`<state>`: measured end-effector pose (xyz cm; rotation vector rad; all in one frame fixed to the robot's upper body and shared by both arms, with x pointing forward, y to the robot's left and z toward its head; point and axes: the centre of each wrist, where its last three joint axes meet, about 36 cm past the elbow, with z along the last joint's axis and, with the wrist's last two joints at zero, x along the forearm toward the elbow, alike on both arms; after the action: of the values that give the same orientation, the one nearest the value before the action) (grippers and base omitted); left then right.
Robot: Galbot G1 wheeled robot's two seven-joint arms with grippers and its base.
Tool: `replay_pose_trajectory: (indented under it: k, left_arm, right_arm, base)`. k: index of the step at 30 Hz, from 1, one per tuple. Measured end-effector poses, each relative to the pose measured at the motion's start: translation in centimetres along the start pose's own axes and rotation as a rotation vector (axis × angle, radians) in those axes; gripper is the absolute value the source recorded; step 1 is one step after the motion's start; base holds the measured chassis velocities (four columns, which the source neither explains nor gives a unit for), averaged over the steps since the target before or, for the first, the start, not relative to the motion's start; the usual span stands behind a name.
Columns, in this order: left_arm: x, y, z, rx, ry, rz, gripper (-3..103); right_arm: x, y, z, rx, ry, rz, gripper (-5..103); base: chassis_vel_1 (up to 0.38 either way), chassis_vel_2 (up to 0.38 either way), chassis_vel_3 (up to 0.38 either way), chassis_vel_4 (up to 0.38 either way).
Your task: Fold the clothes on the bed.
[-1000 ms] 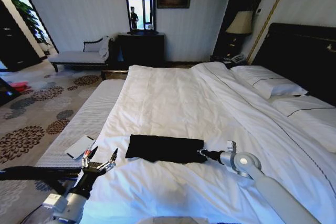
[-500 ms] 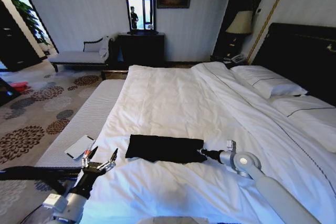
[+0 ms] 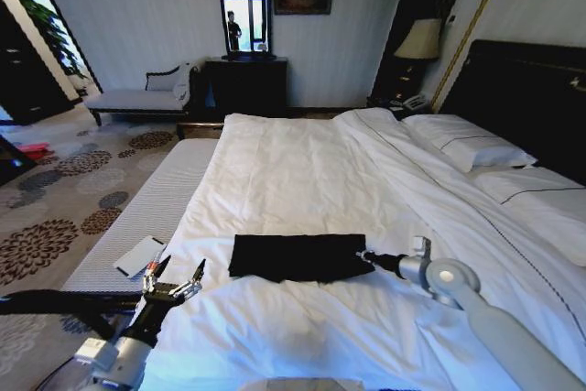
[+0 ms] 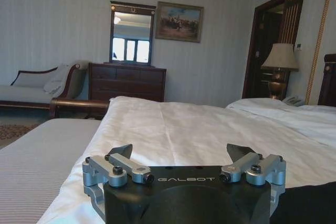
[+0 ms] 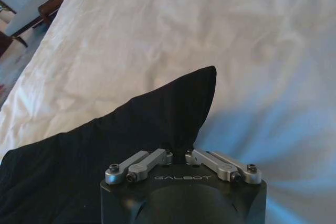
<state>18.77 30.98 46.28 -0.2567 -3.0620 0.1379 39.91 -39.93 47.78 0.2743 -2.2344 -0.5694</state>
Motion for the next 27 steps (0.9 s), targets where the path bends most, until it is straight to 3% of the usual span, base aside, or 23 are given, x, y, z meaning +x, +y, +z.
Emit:
replay_pose_trajectory:
  k: [9, 18, 27]
  left_arm:
    - [0.0, 0.0, 0.0, 0.000, 0.000, 0.000, 100]
    - [0.0, 0.0, 0.0, 0.000, 0.000, 0.000, 100]
    - [0.0, 0.0, 0.0, 0.000, 0.000, 0.000, 100]
  right_arm:
    - [2.3, -2.5, -2.2, 0.008, -0.037, 0.082, 4]
    - [4.0, -6.7, -4.6, 0.003, -0.078, 0.202, 4]
    - [4.6, -8.3, -5.5, 0.002, -0.101, 0.252, 4]
  base:
    - [0.000, 0.000, 0.000, 0.000]
    - [0.000, 0.000, 0.000, 0.000]
    - [0.000, 0.000, 0.000, 0.000]
